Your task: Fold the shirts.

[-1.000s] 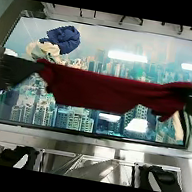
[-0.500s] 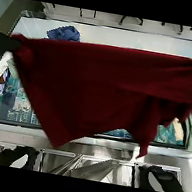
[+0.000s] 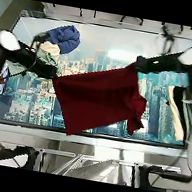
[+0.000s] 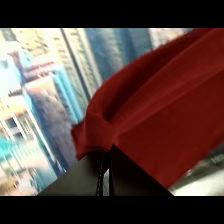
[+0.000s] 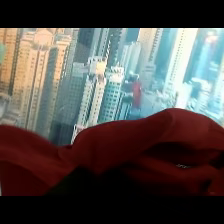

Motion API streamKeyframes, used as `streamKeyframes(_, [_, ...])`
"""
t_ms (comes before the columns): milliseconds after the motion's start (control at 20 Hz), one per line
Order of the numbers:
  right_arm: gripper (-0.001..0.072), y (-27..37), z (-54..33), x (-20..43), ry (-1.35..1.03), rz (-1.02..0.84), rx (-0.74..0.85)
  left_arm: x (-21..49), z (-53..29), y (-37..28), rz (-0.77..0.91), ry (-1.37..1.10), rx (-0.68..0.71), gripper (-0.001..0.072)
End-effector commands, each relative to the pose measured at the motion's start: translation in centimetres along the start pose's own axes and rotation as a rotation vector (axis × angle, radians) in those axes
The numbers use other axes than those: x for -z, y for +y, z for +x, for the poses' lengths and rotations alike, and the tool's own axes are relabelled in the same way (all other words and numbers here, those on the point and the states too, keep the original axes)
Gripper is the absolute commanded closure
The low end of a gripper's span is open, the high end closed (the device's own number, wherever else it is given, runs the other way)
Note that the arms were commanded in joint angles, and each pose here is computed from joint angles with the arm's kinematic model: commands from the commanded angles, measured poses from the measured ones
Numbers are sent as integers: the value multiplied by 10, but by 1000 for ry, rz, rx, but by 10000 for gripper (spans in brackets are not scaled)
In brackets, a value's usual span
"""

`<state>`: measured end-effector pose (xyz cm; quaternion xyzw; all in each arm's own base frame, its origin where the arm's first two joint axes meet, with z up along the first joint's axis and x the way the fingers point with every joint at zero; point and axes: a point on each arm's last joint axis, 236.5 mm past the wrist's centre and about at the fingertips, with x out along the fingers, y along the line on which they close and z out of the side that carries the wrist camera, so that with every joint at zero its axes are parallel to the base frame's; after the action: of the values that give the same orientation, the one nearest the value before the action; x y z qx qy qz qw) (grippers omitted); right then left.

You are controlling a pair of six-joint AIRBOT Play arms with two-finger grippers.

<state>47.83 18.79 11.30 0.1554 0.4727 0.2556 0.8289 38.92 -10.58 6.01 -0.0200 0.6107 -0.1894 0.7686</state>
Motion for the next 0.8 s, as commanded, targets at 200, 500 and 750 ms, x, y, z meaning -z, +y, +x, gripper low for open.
streamKeyframes(200, [678, -1, 84, -47, -229, 31, -145, -68, 62, 48, 8, -45, -77, 694])
streamKeyframes(500, [7, -40, 51, -16, -57, 54, -140, -64, 36, 49, -19, 33, -77, 7])
streamKeyframes(750, [10, -80, -41, 41, 178, 160, -179, 26, 19, 39, -125, 172, 2, 54])
